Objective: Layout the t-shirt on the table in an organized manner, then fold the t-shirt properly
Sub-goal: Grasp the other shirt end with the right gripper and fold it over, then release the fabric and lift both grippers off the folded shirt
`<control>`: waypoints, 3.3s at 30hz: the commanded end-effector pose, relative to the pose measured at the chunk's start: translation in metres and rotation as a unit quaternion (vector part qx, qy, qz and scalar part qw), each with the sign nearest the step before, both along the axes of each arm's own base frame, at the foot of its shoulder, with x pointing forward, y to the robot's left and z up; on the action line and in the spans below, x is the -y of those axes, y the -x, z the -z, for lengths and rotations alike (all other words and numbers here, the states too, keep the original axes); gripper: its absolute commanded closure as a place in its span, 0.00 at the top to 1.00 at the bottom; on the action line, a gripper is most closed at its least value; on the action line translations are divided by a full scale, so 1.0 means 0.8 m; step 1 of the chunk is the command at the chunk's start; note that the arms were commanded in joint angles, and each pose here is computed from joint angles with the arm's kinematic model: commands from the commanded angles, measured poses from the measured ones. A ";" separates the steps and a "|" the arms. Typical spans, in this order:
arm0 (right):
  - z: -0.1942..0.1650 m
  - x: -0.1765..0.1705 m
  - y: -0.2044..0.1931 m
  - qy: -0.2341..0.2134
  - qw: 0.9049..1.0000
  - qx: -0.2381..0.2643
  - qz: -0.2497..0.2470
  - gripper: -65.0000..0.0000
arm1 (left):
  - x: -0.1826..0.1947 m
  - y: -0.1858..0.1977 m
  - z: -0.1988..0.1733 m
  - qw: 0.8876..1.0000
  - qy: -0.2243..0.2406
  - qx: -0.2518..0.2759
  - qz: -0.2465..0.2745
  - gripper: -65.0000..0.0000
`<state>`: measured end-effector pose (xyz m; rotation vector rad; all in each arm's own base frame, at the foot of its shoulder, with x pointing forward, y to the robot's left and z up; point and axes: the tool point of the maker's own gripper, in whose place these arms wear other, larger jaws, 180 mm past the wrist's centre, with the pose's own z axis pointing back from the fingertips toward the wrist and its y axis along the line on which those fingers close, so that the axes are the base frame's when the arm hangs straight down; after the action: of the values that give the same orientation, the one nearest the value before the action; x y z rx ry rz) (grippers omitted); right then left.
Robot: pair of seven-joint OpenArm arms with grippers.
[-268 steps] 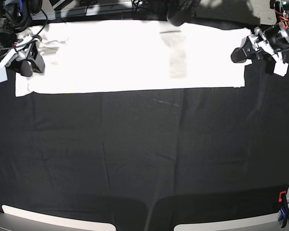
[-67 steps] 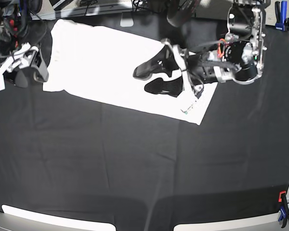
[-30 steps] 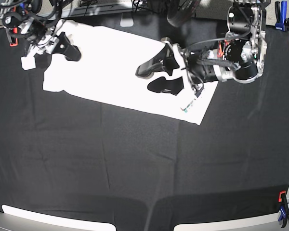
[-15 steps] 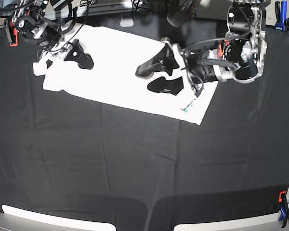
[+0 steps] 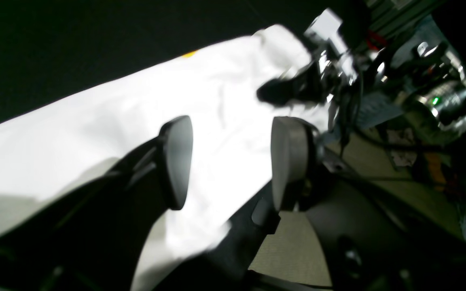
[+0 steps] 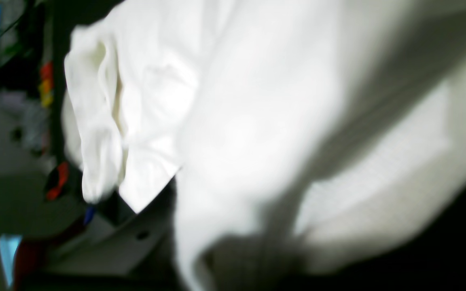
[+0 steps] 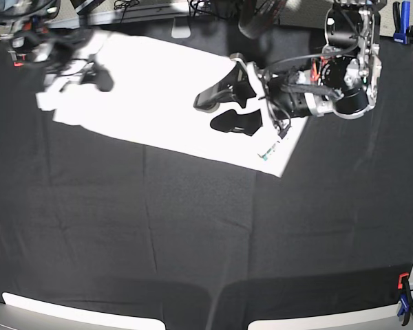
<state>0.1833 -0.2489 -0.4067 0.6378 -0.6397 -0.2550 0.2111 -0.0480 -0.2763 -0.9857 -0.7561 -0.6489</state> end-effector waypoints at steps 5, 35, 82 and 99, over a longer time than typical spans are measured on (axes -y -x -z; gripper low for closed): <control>-0.054 0.068 -0.038 0.054 0.996 0.066 0.031 0.00 | 0.003 -0.004 -0.018 1.000 0.022 0.016 -0.001 0.44; -0.177 0.029 -0.091 0.278 0.946 0.165 -0.006 0.00 | 0.003 -0.004 -0.018 1.000 0.022 0.016 -0.001 0.44; -0.114 -0.207 -0.127 0.203 0.958 0.120 -0.165 0.44 | 0.003 -0.004 -0.017 1.000 0.022 0.015 -0.001 0.44; -0.147 -0.210 -0.157 0.257 0.919 0.206 -0.216 0.44 | 0.003 -0.005 -0.019 1.000 0.026 0.017 -0.003 0.44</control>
<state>0.3007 -0.0853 -0.3060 0.2842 -0.8389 0.4564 0.2115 -0.0483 -0.2752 -0.9903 -0.7604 -0.6454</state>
